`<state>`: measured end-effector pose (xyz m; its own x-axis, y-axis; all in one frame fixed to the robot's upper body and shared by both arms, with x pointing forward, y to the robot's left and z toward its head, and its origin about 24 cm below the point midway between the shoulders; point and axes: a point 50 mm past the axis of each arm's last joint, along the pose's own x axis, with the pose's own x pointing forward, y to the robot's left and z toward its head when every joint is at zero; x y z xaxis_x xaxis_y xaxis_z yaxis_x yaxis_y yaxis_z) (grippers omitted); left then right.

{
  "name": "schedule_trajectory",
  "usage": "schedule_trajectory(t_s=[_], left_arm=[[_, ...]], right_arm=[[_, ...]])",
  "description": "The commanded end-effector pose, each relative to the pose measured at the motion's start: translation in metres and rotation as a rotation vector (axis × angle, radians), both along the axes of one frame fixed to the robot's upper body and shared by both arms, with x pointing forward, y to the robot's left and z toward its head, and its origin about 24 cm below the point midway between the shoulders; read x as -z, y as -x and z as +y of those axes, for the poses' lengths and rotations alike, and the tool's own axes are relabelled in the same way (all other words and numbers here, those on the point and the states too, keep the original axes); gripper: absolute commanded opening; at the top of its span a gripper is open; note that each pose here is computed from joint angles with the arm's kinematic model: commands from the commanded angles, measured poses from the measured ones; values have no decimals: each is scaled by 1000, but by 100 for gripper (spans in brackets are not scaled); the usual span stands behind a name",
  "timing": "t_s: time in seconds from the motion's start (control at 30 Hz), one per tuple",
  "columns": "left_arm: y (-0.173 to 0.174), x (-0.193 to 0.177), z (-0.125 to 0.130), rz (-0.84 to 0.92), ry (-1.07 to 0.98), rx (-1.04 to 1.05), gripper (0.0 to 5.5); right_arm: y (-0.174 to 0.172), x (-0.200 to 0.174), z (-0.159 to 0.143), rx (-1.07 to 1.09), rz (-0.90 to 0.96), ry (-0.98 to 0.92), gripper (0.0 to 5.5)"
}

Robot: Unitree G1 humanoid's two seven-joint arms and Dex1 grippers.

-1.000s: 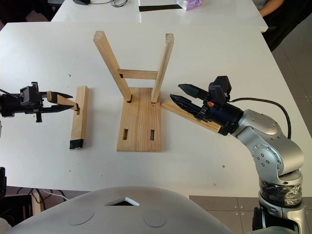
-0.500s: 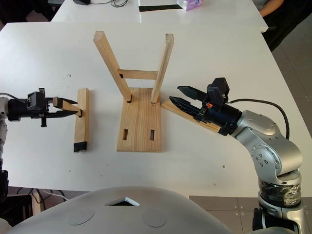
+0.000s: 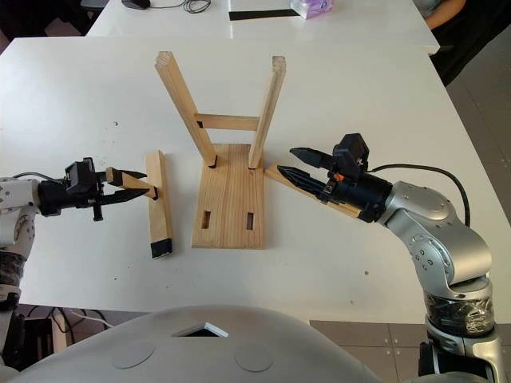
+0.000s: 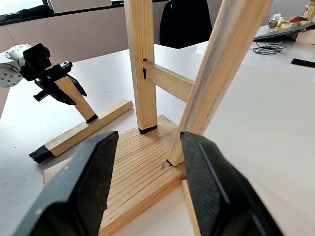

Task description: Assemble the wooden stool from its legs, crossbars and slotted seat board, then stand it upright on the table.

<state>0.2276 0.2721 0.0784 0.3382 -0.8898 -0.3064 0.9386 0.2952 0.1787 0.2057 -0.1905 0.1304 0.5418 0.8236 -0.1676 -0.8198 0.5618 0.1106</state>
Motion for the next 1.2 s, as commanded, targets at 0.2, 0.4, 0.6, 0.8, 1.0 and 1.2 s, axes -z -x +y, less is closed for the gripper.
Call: schedule_trajectory(t_s=[0.2, 0.4, 0.6, 0.8, 1.0, 1.2], left_arm=[[-12, 4, -32, 91, -63, -56, 131], [-18, 5, -46, 198, -78, -94, 131], [-15, 11, -53, 311, -60, -92, 131], [-9, 19, -56, 304, -131, -68, 131], [-5, 14, -47, 275, -197, -47, 131], [-1, 6, -31, 288, -255, -20, 131]], right_arm=[[-2, 6, 1, -12, -15, 51, 232], [-2, 10, 4, -16, -19, 74, 232], [-4, 13, 6, -32, -23, 97, 232], [-4, 14, 6, -39, -30, 112, 232], [-5, 15, 8, -49, -30, 116, 232], [1, 17, 8, -29, -24, 117, 232]])
